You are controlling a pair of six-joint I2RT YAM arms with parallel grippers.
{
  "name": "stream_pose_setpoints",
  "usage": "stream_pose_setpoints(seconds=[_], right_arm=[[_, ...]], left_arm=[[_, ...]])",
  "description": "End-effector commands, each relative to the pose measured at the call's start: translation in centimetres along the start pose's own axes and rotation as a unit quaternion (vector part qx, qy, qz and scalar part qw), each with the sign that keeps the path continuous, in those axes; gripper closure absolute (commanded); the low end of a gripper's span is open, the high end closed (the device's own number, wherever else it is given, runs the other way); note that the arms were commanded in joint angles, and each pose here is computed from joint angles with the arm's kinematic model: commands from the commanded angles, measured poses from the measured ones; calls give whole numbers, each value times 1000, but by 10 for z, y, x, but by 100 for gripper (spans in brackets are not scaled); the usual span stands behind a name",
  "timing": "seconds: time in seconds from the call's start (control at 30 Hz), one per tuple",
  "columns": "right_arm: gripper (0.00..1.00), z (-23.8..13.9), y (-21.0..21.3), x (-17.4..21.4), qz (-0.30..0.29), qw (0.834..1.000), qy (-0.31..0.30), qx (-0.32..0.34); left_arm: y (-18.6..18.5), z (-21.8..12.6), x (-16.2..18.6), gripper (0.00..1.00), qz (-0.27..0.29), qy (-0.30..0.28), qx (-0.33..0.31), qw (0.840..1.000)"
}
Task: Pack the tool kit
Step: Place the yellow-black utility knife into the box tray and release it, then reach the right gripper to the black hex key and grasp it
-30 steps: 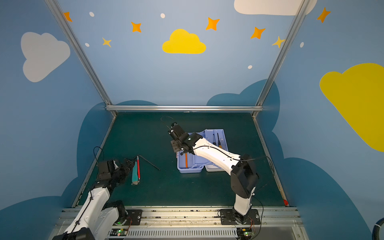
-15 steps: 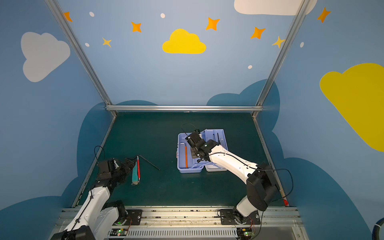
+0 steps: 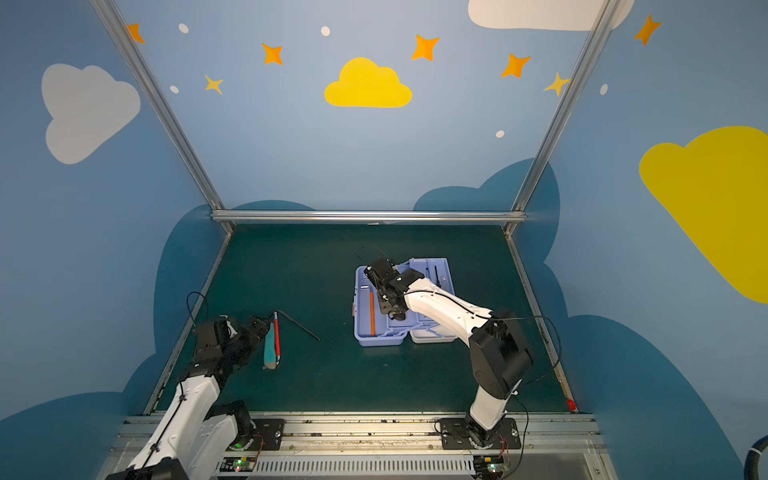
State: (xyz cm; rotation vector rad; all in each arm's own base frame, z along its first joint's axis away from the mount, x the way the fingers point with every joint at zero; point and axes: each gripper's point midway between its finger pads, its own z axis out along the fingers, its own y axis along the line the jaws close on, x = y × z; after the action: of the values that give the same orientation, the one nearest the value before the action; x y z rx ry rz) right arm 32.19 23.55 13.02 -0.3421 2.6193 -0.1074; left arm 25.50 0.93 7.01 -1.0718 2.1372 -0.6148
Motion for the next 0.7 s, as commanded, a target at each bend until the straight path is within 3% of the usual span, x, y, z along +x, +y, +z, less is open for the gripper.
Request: stream_pose_setpoints(seconds=[0.0, 0.13, 0.3, 0.5, 0.67], right_arm=[[42, -22, -3, -9, -18, 1000, 11, 8], [44, -36, 50, -23, -68, 993, 11, -98], [47, -37, 147, -20, -149, 960, 21, -237], [50, -19, 233, 3, -255, 919, 31, -300], [50, 1, 266, 11, -288, 907, 41, -303]], left_arm=[[-5, -5, -7, 0, 12, -13, -3, 1000], [-4, -7, -9, 0, 9, -17, -9, 1000], [-1, -8, -9, 0, 5, -20, -15, 1000], [-4, -14, -10, 0, -4, -23, -13, 1000], [-3, -19, -11, 0, -6, -32, -14, 999]])
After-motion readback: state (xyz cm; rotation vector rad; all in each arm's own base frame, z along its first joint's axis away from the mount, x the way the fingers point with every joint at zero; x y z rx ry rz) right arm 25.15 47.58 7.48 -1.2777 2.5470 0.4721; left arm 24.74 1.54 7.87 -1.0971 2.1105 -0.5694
